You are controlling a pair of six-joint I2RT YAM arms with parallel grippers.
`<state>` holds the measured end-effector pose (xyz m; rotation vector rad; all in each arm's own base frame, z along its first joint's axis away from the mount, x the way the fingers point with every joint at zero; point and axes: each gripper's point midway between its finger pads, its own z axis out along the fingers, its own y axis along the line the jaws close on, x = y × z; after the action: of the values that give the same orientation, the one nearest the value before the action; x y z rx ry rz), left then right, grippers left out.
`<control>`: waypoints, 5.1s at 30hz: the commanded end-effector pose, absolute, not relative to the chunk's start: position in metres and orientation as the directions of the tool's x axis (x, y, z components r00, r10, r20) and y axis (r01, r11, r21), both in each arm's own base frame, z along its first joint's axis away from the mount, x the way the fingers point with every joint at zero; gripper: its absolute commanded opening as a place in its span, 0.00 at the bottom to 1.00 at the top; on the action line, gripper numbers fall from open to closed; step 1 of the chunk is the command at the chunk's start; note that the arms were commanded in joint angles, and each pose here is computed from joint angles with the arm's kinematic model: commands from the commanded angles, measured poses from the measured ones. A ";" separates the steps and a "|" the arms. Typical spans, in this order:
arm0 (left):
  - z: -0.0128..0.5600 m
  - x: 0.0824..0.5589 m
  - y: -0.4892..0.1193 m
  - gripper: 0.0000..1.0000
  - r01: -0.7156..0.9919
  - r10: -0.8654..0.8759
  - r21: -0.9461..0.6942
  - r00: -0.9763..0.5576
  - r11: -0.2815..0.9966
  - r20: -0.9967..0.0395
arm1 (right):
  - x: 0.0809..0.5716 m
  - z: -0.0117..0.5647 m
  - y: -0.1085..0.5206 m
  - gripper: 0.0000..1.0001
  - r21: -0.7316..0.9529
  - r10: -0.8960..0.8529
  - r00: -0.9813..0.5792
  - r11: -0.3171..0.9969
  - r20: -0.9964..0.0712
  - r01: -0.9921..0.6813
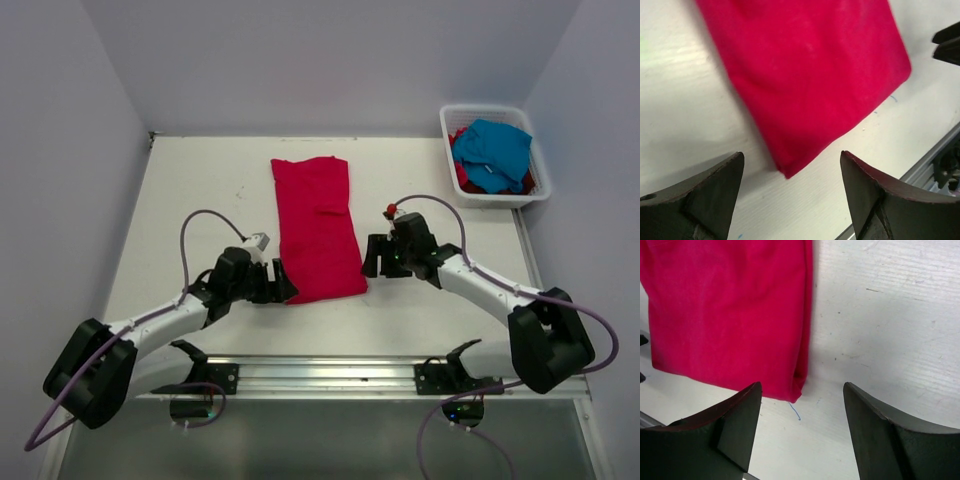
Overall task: Fold and stack the t-shirts
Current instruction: Grab one side of the 2/3 rectangular tshirt with both arms, then fold the long partially folded tshirt into a neat square
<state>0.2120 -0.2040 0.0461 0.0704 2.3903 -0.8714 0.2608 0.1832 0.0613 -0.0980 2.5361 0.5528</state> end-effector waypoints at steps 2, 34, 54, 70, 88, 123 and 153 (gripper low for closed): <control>0.031 0.205 -0.177 0.84 0.106 -0.202 -0.503 -0.830 0.858 -0.520 | 0.258 0.066 0.195 0.71 0.426 0.052 -0.847 0.879 -0.530 -0.213; -0.034 0.162 -0.199 0.83 0.000 -0.255 -0.668 -0.924 0.744 -0.283 | 0.222 0.005 0.207 0.55 0.599 0.238 -0.917 0.801 -0.319 0.000; -0.039 0.157 -0.165 0.82 -0.092 -0.264 -0.494 -0.920 0.865 -0.291 | 0.227 0.004 0.202 0.46 0.568 0.223 -0.913 0.823 -0.343 -0.012; -0.035 0.141 -0.166 0.79 -0.098 -0.235 -0.468 -0.941 0.878 -0.243 | 0.226 0.003 0.202 0.42 0.567 0.225 -0.913 0.824 -0.341 -0.009; -0.044 0.137 -0.196 0.56 -0.079 -0.196 -0.486 -0.961 0.870 -0.196 | 0.225 0.002 0.203 0.35 0.578 0.228 -0.912 0.816 -0.341 -0.012; 0.019 0.110 -0.209 0.00 0.064 -0.057 -0.520 -0.975 0.852 -0.213 | 0.167 0.062 0.196 0.00 0.626 0.128 -0.923 0.767 -0.362 -0.139; 0.083 0.220 -0.180 0.00 0.118 -0.096 -0.327 -0.816 0.938 -0.570 | 0.244 0.114 0.230 0.00 0.469 0.024 -0.822 0.830 -0.569 -0.301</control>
<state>0.1896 -0.1993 0.0774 -0.0042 2.5512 -0.5807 0.2097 0.2281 0.0969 -0.1733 2.5377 0.8407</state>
